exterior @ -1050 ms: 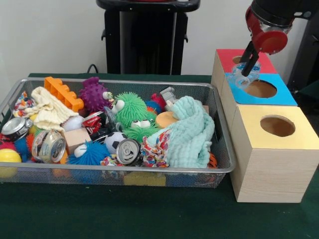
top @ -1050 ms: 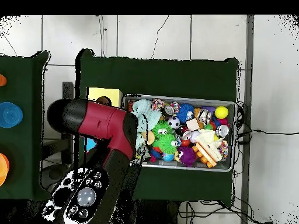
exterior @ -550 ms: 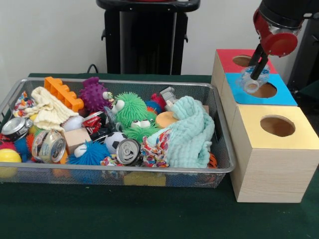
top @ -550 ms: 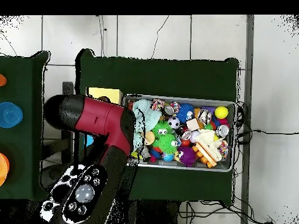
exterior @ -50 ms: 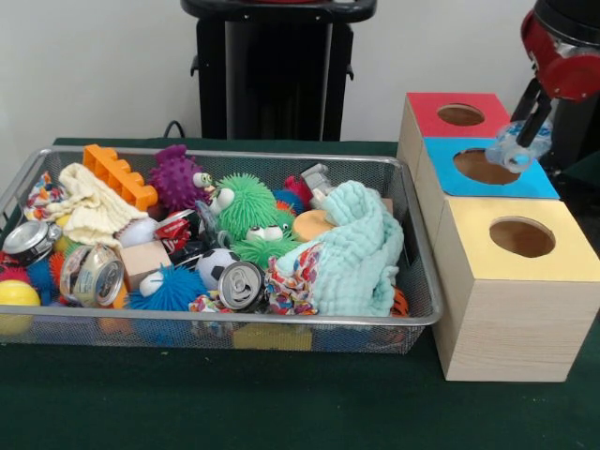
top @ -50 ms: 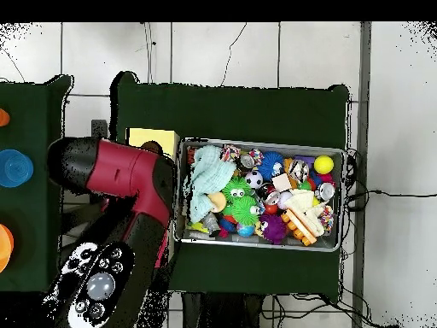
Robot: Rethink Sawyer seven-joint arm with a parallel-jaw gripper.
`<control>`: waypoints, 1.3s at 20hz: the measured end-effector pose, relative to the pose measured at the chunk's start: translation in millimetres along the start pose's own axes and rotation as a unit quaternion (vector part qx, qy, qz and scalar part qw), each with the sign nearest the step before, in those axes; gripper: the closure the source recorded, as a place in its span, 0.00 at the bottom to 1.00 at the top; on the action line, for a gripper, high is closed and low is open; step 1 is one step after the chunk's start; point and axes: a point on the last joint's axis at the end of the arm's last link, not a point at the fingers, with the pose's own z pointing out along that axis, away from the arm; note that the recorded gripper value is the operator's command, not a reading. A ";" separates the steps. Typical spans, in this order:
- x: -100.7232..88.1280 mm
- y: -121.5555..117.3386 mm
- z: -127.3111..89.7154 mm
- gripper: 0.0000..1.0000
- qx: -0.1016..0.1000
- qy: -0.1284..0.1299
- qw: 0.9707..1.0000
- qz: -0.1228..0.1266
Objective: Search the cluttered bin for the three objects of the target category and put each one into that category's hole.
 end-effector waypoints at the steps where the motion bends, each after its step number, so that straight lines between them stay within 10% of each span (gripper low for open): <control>1: 2.9 -1.1 0.1 1.00 0.000 0.000 1.000 0.001; 26: -39.8 -23.9 32.4 1.00 0.016 -0.008 0.999 0.045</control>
